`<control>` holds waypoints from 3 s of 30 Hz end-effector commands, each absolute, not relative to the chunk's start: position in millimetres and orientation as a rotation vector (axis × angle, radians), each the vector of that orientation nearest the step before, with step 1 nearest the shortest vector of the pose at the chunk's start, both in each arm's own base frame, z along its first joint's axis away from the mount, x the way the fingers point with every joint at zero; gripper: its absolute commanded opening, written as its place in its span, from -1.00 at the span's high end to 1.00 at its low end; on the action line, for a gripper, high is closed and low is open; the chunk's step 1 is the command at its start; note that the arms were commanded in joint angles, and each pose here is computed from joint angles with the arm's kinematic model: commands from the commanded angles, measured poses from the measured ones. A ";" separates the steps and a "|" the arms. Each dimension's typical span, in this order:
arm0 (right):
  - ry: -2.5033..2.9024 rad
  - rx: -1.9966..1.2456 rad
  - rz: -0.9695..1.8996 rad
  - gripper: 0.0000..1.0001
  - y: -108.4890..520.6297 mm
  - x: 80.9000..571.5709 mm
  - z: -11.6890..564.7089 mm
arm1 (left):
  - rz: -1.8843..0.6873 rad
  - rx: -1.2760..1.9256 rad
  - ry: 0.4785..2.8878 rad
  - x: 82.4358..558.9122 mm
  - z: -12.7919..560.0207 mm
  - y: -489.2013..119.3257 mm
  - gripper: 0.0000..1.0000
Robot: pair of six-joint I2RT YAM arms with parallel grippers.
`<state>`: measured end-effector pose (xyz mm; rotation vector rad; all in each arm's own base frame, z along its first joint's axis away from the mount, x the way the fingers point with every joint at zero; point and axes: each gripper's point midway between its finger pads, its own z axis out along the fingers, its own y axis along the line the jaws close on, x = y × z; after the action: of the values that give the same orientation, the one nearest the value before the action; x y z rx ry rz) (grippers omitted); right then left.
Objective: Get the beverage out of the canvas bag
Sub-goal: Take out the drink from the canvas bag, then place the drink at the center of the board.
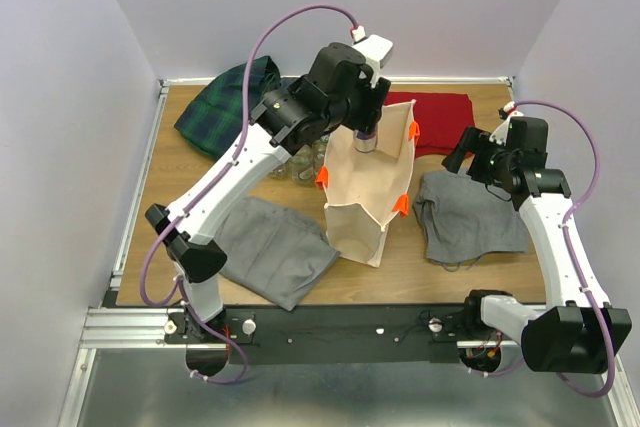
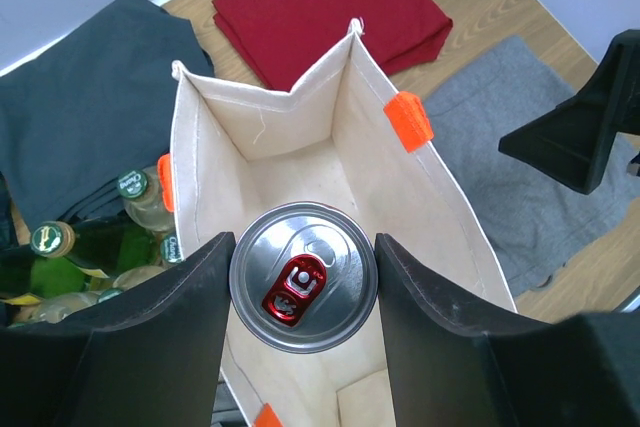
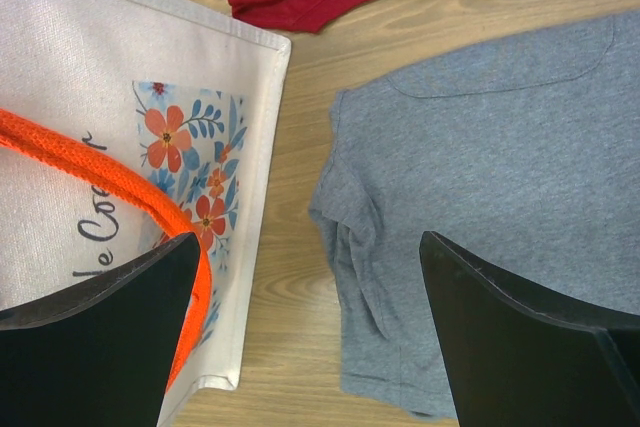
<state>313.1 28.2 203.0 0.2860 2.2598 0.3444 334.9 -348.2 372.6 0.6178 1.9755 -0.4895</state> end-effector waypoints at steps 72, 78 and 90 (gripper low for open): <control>2.263 0.288 0.345 -1.00 26.7 315.6 198.8 | -0.231 0.055 1.859 324.9 312.5 -166.9 1.00; 2.267 0.290 0.345 -1.00 26.6 316.7 197.8 | -0.200 0.027 1.850 329.4 292.2 -162.8 1.00; 2.275 0.288 0.353 -1.00 27.7 319.8 196.2 | -0.150 -0.046 1.849 338.3 271.5 -154.9 1.00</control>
<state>315.6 28.2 196.3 0.2916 2.2813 0.3447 324.2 -158.2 241.5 0.0715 1.9787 -0.1114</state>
